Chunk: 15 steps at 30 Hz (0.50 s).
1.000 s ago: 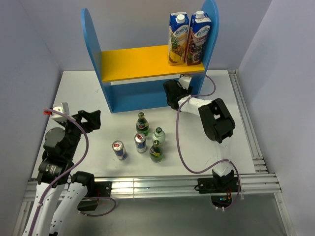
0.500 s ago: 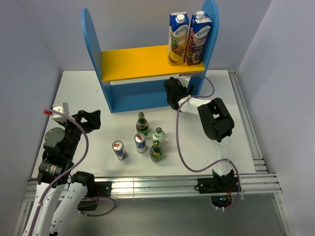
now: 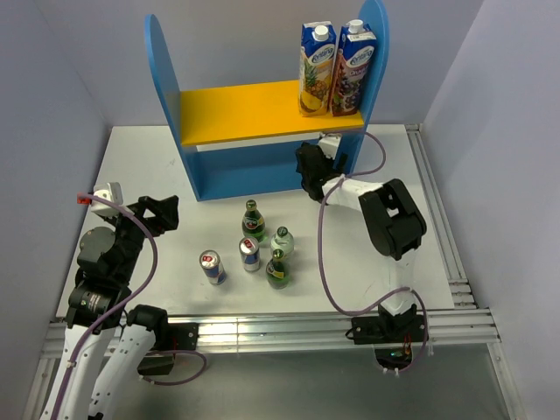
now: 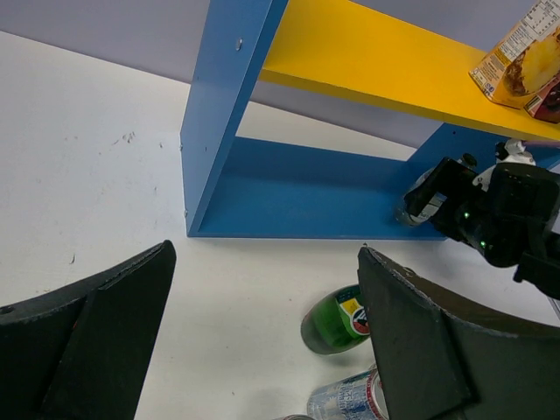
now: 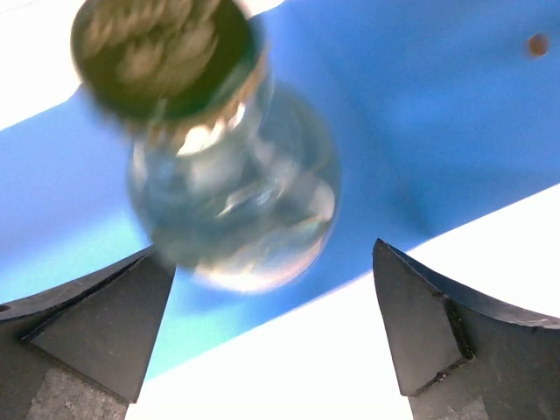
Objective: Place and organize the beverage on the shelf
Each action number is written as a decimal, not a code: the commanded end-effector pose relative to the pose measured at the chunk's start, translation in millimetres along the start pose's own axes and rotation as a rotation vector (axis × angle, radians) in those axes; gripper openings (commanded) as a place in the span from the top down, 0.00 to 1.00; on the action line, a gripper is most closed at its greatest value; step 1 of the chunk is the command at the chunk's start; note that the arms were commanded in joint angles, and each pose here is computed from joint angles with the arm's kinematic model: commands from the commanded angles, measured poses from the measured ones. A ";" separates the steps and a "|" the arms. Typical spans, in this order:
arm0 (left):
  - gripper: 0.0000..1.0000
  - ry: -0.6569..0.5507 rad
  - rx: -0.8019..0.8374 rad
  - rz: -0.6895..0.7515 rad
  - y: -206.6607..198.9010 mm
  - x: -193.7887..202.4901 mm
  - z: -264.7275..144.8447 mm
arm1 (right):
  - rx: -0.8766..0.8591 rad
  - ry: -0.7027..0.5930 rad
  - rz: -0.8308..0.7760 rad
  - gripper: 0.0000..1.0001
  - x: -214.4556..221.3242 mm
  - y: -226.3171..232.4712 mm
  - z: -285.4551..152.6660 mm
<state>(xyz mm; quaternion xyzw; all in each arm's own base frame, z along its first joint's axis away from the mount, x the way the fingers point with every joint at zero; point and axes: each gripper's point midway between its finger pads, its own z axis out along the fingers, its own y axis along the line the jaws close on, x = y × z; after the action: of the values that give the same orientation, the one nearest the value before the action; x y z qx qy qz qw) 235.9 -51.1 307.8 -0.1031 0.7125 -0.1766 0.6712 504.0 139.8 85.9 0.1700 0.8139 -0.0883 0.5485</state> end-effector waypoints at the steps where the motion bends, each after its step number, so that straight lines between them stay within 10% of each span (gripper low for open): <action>1: 0.09 -0.042 0.019 0.016 -3.1 -10.5 -1.5 | -0.209 -0.146 0.103 0.00 -84.7 32.2 -38.6; 15: 0.09 -0.038 0.004 0.021 -0.2 -9.4 -0.1 | -0.264 -0.105 0.067 0.00 -76.0 23.4 -73.3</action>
<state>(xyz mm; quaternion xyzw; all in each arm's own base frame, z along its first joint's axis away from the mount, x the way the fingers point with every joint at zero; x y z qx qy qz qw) 236.0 -50.5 307.6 -0.1036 0.7125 -0.1753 0.6714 469.8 162.5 99.1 0.0811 0.8458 -0.0237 0.5267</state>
